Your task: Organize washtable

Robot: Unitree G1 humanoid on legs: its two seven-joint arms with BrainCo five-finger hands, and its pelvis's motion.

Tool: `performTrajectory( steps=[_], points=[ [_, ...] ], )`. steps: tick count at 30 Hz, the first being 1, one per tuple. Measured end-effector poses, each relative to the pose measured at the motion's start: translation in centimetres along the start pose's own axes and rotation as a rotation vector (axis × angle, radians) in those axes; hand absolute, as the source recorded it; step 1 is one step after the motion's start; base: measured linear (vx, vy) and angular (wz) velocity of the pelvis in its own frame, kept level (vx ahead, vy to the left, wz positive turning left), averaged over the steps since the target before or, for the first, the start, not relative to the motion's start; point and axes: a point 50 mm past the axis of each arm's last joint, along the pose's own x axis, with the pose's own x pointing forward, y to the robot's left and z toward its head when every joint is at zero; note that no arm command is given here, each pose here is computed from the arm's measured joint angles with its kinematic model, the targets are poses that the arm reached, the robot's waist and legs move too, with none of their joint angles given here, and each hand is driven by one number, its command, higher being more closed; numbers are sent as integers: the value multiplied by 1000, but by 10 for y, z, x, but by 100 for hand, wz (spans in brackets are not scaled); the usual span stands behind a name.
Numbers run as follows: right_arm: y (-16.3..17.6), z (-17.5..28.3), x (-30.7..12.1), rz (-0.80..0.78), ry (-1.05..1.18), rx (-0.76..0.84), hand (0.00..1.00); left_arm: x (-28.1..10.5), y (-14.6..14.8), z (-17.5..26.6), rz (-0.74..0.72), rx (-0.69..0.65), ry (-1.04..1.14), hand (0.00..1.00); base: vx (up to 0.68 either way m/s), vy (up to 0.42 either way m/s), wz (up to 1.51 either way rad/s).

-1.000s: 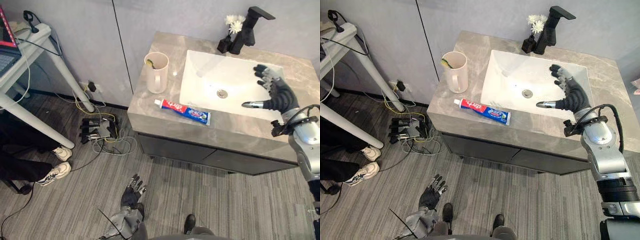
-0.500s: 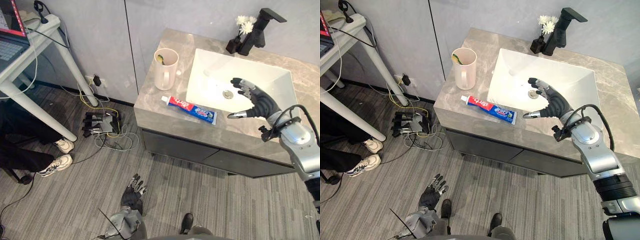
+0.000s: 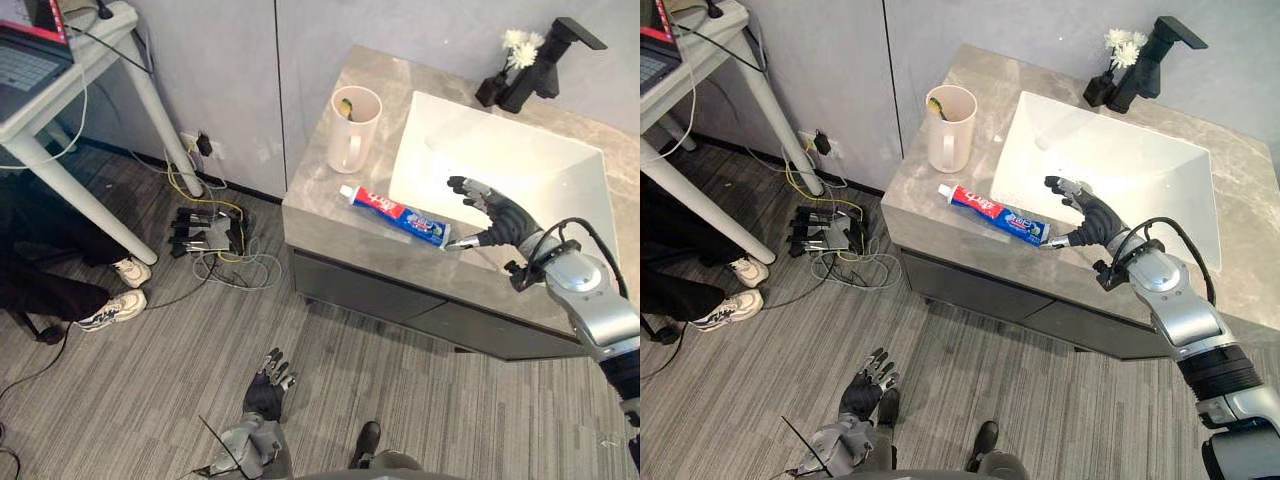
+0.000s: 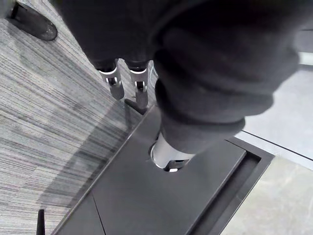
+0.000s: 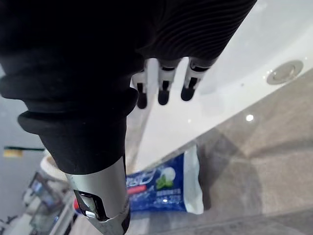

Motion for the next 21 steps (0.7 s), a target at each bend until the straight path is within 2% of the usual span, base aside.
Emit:
performTrajectory(
  steps=[13, 21],
  points=[
    [0, -6, 6, 9, 37, 7, 0, 0, 0, 1, 3, -20, -5, 0, -7, 0, 2],
    [-7, 6, 13, -9, -4, 2, 0, 2, -1, 9, -7, -11, -34, 0, 0, 4, -6]
  ],
)
